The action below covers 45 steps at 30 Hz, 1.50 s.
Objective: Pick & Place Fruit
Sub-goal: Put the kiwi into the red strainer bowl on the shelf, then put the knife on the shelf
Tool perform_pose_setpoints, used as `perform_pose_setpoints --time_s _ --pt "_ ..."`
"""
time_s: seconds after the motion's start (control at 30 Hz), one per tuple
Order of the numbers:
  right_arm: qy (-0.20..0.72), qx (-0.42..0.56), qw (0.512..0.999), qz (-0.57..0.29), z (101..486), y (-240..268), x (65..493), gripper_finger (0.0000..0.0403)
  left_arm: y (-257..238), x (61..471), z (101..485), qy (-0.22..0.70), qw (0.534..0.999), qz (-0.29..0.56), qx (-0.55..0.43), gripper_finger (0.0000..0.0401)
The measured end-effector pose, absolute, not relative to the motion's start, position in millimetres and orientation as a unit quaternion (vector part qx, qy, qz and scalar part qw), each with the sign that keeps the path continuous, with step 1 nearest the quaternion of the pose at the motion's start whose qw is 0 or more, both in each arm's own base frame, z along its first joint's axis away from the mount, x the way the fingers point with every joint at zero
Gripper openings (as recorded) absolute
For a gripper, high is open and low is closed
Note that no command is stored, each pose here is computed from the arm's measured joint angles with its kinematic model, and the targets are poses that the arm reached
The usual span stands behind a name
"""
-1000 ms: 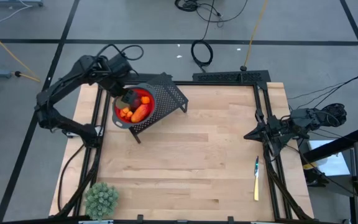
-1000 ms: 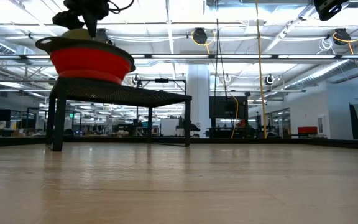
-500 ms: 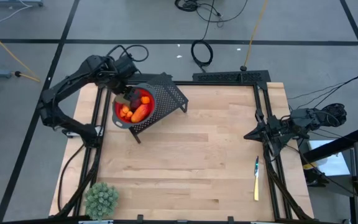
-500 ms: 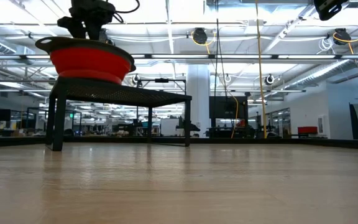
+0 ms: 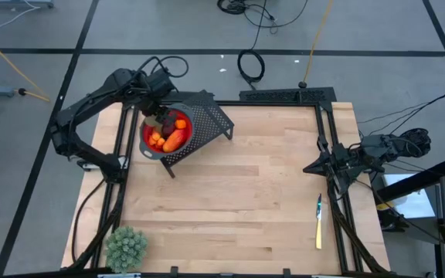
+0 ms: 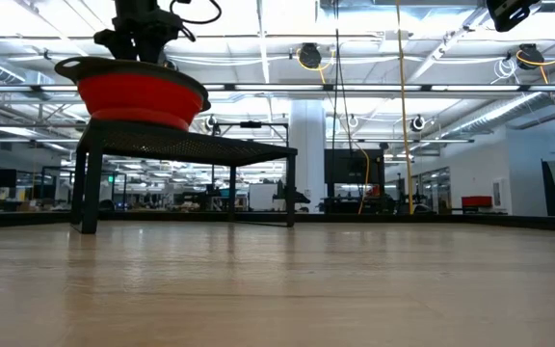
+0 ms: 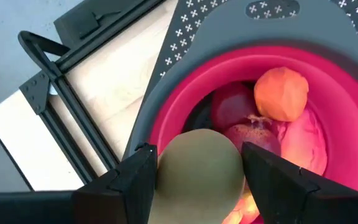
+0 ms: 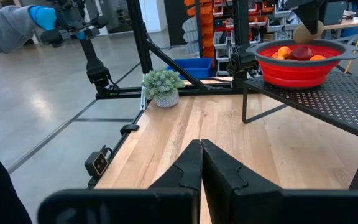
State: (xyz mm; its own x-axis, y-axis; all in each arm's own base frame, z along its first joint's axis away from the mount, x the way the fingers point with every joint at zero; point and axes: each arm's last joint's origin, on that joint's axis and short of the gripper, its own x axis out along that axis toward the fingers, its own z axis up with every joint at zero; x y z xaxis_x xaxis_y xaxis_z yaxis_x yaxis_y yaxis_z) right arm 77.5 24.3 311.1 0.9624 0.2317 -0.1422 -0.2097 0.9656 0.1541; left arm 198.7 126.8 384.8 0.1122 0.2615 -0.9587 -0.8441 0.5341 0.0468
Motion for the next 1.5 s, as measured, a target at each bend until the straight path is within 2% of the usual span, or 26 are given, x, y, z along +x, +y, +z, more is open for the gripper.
perform_pose_setpoints --time_s 0.13,0.47,0.67,1.03,1.33,1.5 --pt "0.080 0.069 0.988 0.112 311 24 78 0.0000 127 198 385 0.534 0.691 0.401 -0.277 0.0241" --pt "0.080 0.069 0.988 0.112 311 24 77 0.0000 126 198 385 0.541 0.694 0.393 -0.267 0.0324" --pt "0.080 0.069 0.988 0.112 311 24 77 0.0000 122 191 391 0.520 0.696 0.407 -0.284 0.0333" --pt "0.080 0.069 0.988 0.112 311 24 77 0.0000 89 181 411 0.452 0.736 0.448 -0.231 0.0327" --pt "0.081 0.073 0.988 0.111 311 24 77 0.0000 63 176 421 0.428 0.773 0.391 -0.258 0.0268" --pt "0.083 0.096 0.986 0.109 311 24 78 0.0000 47 179 426 0.410 0.808 0.358 -0.223 0.0232"
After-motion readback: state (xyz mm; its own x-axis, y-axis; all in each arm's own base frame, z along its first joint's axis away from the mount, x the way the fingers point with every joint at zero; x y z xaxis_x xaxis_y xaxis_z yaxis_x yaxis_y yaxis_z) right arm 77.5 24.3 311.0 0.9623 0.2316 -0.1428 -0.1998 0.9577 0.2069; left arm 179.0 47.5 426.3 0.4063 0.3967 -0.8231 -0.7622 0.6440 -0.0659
